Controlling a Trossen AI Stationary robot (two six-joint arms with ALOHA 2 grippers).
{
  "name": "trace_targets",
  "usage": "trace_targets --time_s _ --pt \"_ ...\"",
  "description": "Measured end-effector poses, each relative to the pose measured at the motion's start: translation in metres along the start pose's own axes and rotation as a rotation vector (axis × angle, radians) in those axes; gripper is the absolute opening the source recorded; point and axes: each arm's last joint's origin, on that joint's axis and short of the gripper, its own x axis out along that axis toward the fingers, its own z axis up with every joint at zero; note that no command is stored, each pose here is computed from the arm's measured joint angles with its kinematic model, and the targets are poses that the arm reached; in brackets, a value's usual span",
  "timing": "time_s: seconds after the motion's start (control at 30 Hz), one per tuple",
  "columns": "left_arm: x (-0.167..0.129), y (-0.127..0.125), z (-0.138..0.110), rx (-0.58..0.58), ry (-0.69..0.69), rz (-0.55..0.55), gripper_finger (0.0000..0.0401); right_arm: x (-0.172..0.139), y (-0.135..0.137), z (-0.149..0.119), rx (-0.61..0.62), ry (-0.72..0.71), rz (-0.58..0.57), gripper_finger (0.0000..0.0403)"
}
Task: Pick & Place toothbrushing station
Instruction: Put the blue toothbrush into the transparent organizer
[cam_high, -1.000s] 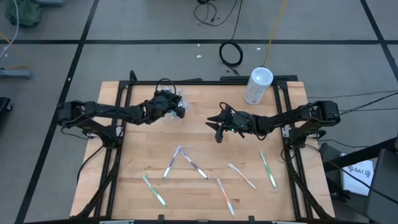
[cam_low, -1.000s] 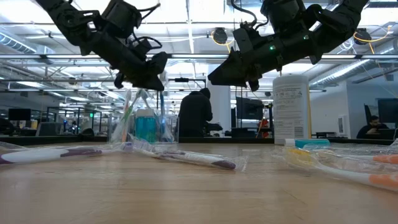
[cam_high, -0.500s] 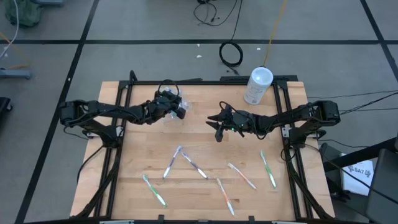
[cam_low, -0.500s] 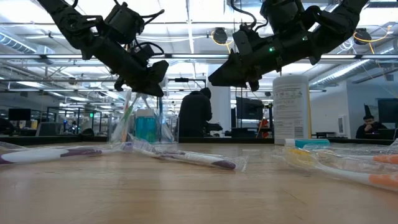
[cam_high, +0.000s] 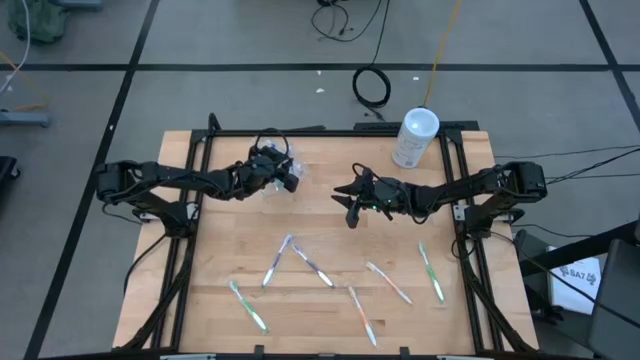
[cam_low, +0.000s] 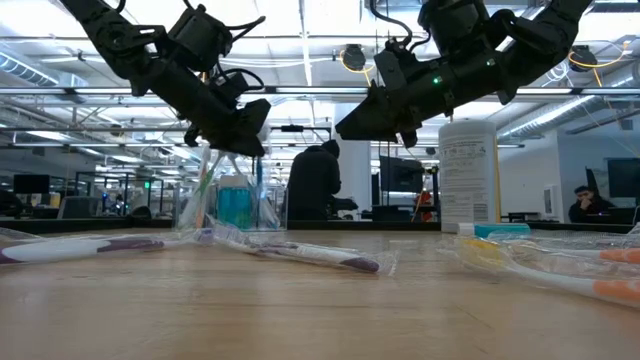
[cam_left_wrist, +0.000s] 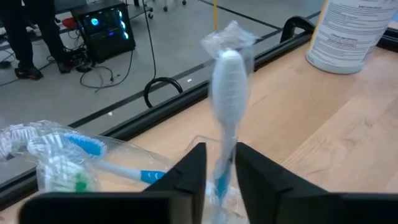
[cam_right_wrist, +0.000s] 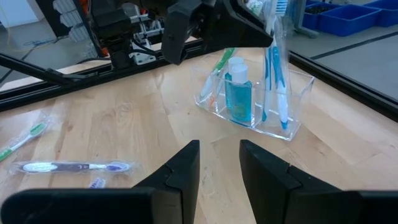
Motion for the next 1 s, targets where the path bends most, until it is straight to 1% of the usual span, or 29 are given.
trace_targets --time_s 0.2,0.37,0.5,0.7,0.77,1.0 --pt "0.0 0.0 0.0 0.001 0.0 0.0 0.0151 0.0 0.0 0.0 0.0 0.0 0.0 0.0105" --pt "0.0 0.0 0.0 0.0 -0.002 -0.001 0.018 0.0 0.0 0.0 0.0 0.0 0.0 0.0105" --pt "0.0 -0.001 0.004 -0.019 -0.034 -0.01 0.0186 0.0 0.0 0.0 0.0 0.0 0.0 0.0105" --pt "-0.007 -0.005 0.016 -0.058 -0.127 -0.049 0.0186 0.0 0.0 0.0 0.0 0.0 0.0 0.0105" --pt "-0.011 -0.009 0.02 -0.062 -0.163 -0.071 0.0186 0.0 0.0 0.0 0.0 0.0 0.0 0.0105" --pt "-0.027 -0.022 0.027 -0.034 -0.218 -0.181 0.0186 0.0 0.0 0.0 -0.001 0.001 0.0 0.0105"
